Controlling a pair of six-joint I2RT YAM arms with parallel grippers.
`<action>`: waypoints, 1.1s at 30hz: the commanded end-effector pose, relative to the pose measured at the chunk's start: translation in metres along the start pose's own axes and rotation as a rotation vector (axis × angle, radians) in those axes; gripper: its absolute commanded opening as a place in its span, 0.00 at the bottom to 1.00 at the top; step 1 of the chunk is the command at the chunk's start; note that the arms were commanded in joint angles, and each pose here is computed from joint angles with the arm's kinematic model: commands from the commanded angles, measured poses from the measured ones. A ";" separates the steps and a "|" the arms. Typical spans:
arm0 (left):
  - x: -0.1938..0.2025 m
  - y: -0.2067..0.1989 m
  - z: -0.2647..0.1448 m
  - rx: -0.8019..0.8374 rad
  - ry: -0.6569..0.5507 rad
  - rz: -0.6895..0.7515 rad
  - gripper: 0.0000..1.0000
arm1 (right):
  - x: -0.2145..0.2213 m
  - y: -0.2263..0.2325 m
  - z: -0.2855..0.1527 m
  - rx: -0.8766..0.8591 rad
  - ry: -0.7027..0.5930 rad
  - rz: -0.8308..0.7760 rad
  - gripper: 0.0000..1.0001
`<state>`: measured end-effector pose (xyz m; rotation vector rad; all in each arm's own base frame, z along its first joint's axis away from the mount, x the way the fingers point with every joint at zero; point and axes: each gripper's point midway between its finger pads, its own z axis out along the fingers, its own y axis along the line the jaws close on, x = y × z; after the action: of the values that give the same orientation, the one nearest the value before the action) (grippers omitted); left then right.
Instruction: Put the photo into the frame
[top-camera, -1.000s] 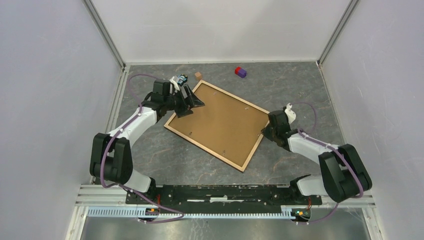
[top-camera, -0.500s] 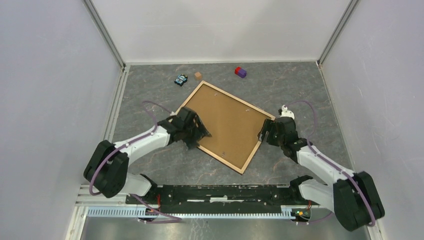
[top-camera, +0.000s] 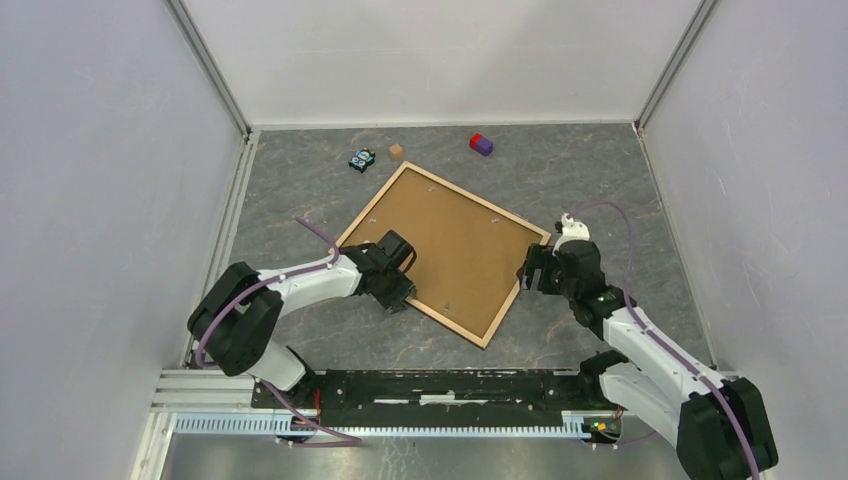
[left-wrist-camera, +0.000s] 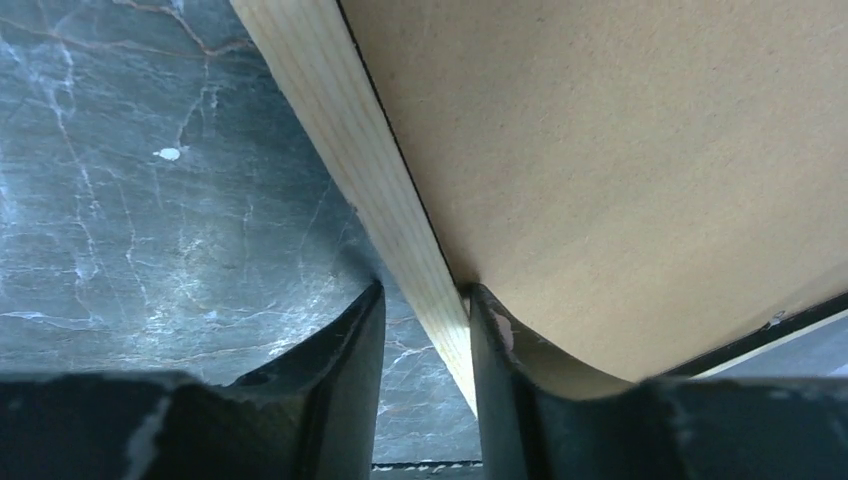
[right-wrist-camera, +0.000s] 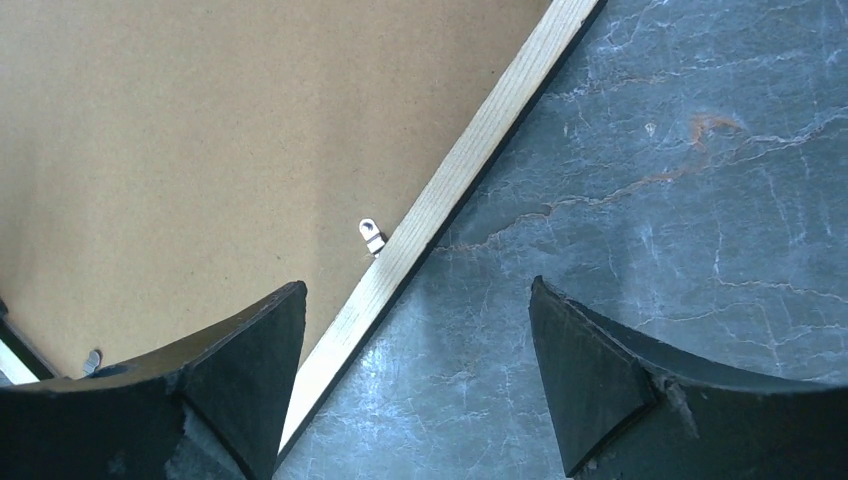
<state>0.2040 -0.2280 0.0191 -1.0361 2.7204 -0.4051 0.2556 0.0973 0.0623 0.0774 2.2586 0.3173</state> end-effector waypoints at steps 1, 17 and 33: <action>-0.011 0.010 0.003 -0.075 -0.072 -0.034 0.37 | -0.006 0.001 -0.005 -0.014 -0.036 -0.023 0.86; -0.042 0.042 0.013 -0.293 -0.080 0.691 0.06 | -0.009 0.010 -0.009 -0.079 -0.060 -0.080 0.86; -0.082 0.059 0.006 -0.339 0.054 0.986 0.02 | -0.018 -0.005 -0.012 0.029 -0.015 -0.134 0.92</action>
<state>0.2556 -0.1785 0.0218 -0.0392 2.8594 -0.0854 0.2461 0.0976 0.0660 -0.0700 2.2452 0.3120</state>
